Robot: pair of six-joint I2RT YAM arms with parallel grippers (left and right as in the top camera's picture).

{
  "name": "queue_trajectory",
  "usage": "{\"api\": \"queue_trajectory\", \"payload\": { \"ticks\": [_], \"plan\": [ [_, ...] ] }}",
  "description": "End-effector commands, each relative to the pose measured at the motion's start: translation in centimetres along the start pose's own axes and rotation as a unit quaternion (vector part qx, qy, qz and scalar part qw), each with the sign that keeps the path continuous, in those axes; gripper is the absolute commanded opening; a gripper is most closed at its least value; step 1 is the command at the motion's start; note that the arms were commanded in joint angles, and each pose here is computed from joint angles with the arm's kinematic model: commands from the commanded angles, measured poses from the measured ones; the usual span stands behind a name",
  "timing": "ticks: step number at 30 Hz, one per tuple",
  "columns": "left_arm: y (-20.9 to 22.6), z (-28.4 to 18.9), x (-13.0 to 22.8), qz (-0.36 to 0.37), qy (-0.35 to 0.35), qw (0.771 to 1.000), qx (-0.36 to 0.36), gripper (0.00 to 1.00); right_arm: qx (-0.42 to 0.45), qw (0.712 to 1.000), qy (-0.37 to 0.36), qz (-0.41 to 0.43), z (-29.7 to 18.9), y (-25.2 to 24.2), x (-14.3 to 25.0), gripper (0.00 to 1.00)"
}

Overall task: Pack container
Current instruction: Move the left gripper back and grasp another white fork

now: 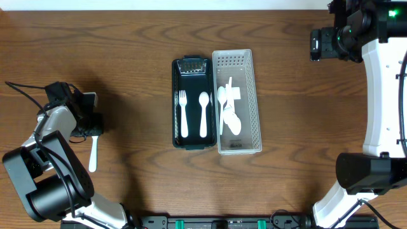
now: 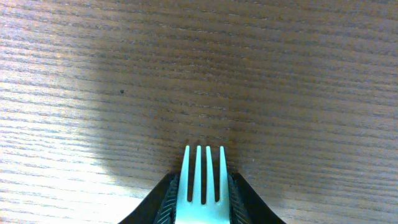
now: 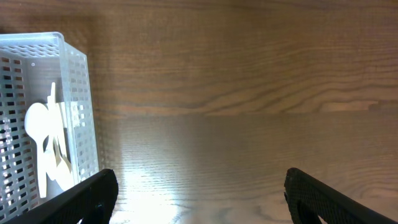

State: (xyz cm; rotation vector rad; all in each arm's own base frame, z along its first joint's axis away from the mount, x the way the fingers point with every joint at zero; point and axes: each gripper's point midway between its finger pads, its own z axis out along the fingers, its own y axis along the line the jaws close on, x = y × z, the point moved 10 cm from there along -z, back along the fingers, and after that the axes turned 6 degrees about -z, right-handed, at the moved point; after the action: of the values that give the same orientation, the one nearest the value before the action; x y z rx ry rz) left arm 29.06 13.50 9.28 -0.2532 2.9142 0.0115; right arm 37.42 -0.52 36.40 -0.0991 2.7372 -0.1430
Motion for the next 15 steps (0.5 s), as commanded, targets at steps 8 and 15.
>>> {"api": "queue_trajectory", "payload": {
  "ticks": [8,15],
  "plan": [
    [-0.5,-1.1,-0.7,-0.03,0.026,0.999,-0.016,0.24,0.008,1.0,0.002,0.01,0.2,-0.4,0.0,0.88],
    [-3.4,-5.1,-2.9,-0.042,0.022,0.999,-0.009,0.24,0.009,1.0,0.002,0.01,0.2,-0.4,-0.1,0.88]
  ]
}}
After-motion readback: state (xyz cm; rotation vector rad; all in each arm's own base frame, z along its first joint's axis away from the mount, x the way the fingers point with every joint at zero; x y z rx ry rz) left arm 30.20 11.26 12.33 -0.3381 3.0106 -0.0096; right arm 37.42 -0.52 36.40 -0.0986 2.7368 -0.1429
